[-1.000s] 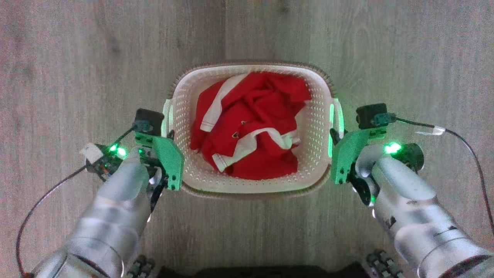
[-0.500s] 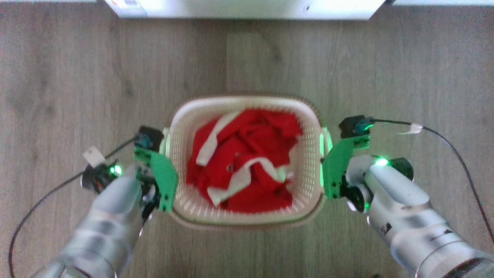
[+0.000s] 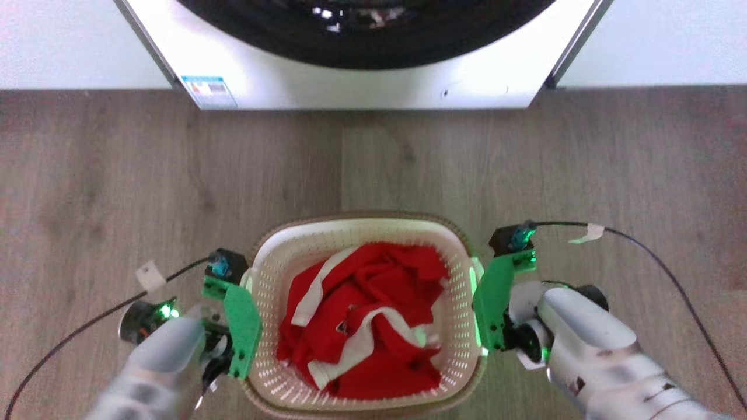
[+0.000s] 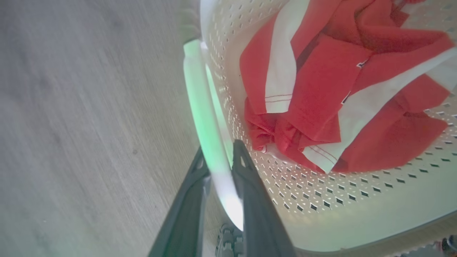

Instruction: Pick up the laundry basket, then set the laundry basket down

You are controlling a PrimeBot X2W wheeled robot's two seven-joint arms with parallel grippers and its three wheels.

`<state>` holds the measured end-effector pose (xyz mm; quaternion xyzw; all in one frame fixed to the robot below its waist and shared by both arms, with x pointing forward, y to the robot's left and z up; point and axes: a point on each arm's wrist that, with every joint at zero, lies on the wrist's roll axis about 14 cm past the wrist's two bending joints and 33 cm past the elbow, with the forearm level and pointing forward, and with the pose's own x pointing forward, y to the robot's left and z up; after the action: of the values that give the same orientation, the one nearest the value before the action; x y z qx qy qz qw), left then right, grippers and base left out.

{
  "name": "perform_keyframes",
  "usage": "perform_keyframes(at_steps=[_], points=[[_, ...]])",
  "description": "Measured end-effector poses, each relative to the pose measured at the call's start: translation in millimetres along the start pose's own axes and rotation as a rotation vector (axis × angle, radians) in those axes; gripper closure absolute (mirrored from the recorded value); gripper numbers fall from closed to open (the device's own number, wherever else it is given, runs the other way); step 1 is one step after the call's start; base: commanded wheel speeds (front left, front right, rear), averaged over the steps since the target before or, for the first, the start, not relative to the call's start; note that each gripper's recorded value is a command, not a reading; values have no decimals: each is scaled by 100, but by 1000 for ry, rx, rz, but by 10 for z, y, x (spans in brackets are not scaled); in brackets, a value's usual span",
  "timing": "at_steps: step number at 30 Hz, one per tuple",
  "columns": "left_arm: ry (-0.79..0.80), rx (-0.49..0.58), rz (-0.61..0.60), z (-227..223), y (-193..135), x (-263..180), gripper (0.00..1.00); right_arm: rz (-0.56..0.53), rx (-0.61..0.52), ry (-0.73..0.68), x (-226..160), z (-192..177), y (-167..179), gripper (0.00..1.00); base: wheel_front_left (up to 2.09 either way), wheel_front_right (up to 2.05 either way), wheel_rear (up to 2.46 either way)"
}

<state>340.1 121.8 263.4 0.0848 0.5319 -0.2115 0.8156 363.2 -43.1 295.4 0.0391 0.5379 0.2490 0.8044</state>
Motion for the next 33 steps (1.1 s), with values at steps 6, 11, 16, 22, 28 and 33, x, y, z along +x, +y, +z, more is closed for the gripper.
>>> perform_keyframes(at_steps=[6,11,16,22,28,33], points=[[-10,12,-4,-3,13,-155,100,7,-22,-18,-136,15,106,100,0,0,0],[-13,13,-8,-57,0,-266,100,11,-32,-29,-235,-26,186,100,0,0,0],[1,7,-18,-229,-81,-356,100,12,-34,-24,-327,-171,261,100,0,0,0],[-5,9,-20,-269,-131,-455,100,9,-36,-30,-423,-263,316,100,0,0,0],[-16,18,-18,-235,-131,-553,100,10,-47,-51,-521,-232,371,100,0,0,0],[-34,30,-12,-187,-114,-632,100,12,-53,-63,-588,-217,411,100,0,0,0]])
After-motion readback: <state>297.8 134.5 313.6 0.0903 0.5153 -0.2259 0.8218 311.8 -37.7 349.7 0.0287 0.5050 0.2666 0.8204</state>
